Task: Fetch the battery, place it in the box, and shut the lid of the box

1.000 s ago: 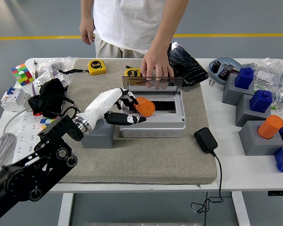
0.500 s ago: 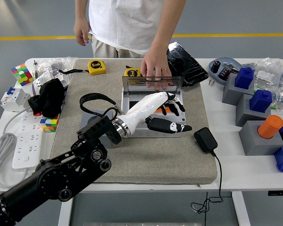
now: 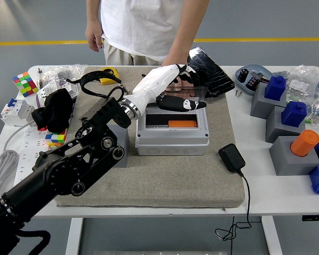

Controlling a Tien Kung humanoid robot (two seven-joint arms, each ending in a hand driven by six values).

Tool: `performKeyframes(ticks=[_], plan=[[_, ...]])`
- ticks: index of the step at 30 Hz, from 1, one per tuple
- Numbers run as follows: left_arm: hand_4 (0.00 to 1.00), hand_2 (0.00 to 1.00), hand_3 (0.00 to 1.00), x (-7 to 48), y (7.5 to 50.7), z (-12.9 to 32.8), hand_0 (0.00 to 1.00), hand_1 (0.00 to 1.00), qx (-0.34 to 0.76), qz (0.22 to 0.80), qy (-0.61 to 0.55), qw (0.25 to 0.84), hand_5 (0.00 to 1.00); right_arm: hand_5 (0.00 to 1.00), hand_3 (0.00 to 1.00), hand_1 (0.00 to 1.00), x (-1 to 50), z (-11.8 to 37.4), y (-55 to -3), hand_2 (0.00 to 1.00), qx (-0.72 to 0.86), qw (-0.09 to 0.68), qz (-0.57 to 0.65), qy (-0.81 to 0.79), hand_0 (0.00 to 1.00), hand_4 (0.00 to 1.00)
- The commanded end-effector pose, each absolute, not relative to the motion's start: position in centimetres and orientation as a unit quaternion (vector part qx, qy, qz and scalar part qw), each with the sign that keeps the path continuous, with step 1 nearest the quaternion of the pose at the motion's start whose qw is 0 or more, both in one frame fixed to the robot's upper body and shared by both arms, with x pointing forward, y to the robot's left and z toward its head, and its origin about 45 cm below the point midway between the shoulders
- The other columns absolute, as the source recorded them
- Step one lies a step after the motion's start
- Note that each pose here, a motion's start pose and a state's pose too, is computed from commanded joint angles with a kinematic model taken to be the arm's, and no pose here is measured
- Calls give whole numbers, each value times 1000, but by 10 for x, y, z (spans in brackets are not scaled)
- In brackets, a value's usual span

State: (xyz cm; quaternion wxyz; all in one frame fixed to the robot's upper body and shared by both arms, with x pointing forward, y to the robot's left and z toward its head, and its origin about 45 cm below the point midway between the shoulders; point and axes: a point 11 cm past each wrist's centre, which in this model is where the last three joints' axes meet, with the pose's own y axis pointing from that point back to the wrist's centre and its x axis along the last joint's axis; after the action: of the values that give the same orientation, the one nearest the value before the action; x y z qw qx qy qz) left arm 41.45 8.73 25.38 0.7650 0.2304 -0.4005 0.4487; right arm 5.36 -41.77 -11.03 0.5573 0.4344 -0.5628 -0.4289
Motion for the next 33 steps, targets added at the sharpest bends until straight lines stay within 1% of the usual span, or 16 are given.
performKeyframes(ticks=[5,6,11,12,17,18,22,28,29,30,33], plan=[[998,728,752,418,96,243,708,762,270,450,-392,756,559,579,575,647,52,-110,-418,657,433,559,-430,-562,639,971],[998,676,733,417,95,242,570,666,273,448,-390,757,571,579,575,649,51,-110,-418,657,433,559,-430,-562,639,971],[998,676,733,405,84,242,570,666,275,429,-376,774,571,579,575,649,51,-110,-418,657,433,559,-429,-562,639,971],[998,633,719,403,83,241,393,584,275,425,-375,777,570,579,575,648,51,-110,-418,657,433,559,-429,-562,638,971],[998,633,719,387,75,235,393,584,281,400,-368,791,570,579,575,648,51,-111,-418,657,434,559,-429,-562,638,971],[998,621,715,383,74,234,345,561,280,394,-366,795,569,579,575,648,51,-111,-418,657,434,559,-429,-562,639,971],[998,621,715,370,69,230,345,561,282,375,-364,805,569,579,575,648,50,-111,-418,657,434,560,-429,-561,639,971],[998,618,713,357,65,212,341,560,301,344,-353,816,581,579,575,648,49,-111,-418,657,434,560,-429,-561,639,971],[998,618,713,356,64,212,341,560,297,343,-351,819,581,579,575,648,50,-111,-418,657,434,560,-428,-561,639,971],[998,620,713,355,64,216,338,559,288,346,-351,821,603,579,575,647,50,-111,-418,657,435,559,-428,-561,638,971],[998,620,713,353,64,237,338,559,244,367,-353,825,603,579,575,647,50,-111,-418,657,435,559,-429,-561,638,971]])
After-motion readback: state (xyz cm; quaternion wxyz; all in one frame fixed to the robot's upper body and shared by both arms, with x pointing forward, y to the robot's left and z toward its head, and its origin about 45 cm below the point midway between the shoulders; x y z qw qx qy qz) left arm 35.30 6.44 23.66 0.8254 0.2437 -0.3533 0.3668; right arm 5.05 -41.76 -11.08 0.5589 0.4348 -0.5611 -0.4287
